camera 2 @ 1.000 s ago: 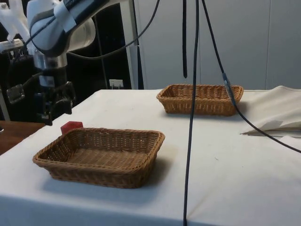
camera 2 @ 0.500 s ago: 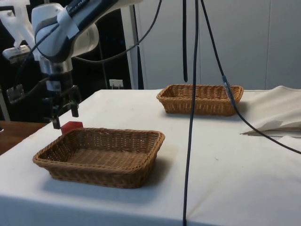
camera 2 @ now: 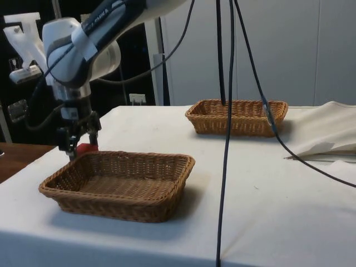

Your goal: Pick up the red cube and place it into the right basket.

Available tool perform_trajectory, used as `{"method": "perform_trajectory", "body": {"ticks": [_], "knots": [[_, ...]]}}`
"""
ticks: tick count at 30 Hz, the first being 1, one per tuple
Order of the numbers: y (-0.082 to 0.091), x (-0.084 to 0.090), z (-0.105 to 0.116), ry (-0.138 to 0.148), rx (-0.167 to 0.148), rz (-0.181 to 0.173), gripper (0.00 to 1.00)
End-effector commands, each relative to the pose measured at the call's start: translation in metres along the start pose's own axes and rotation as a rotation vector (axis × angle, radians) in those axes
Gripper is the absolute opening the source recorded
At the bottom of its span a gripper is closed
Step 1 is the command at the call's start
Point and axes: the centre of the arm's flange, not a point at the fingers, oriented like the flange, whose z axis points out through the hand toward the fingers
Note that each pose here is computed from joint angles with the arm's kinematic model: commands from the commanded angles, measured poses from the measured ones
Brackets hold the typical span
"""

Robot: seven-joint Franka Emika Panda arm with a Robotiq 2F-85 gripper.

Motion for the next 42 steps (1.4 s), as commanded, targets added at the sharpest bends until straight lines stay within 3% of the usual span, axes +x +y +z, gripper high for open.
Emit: {"method": "perform_trajectory", "body": {"ticks": [1, 5, 9, 12, 13, 14, 18, 19, 20, 22, 29, 30, 36, 37, 42], "knots": [[-0.002, 0.001, 0.004, 0.003, 0.008, 0.002, 1.00], [-0.005, 0.002, 0.009, 0.009, 0.008, 0.003, 1.00], [-0.011, 0.002, 0.006, 0.022, -0.012, 0.006, 0.97], [-0.012, 0.002, 0.007, 0.014, -0.009, 0.004, 0.68], [-0.014, 0.002, 0.006, 0.027, -0.022, 0.008, 0.68], [-0.015, 0.002, 0.006, 0.028, -0.028, 0.009, 0.45], [-0.016, 0.002, 0.005, 0.032, -0.037, 0.010, 0.04], [-0.017, 0.002, 0.005, 0.032, -0.038, 0.010, 0.00], [-0.016, 0.002, 0.005, 0.021, -0.030, 0.008, 0.00], [-0.017, 0.002, 0.004, 0.034, -0.041, 0.010, 0.00], [-0.015, 0.002, 0.004, 0.026, -0.041, 0.009, 0.01], [-0.004, 0.005, -0.010, 0.032, -0.045, 0.018, 0.01], [0.015, 0.008, -0.033, 0.021, -0.053, 0.031, 0.01], [0.010, 0.008, -0.027, 0.021, -0.057, 0.029, 0.01], [0.029, 0.010, -0.050, 0.020, -0.062, 0.039, 0.01]]}}
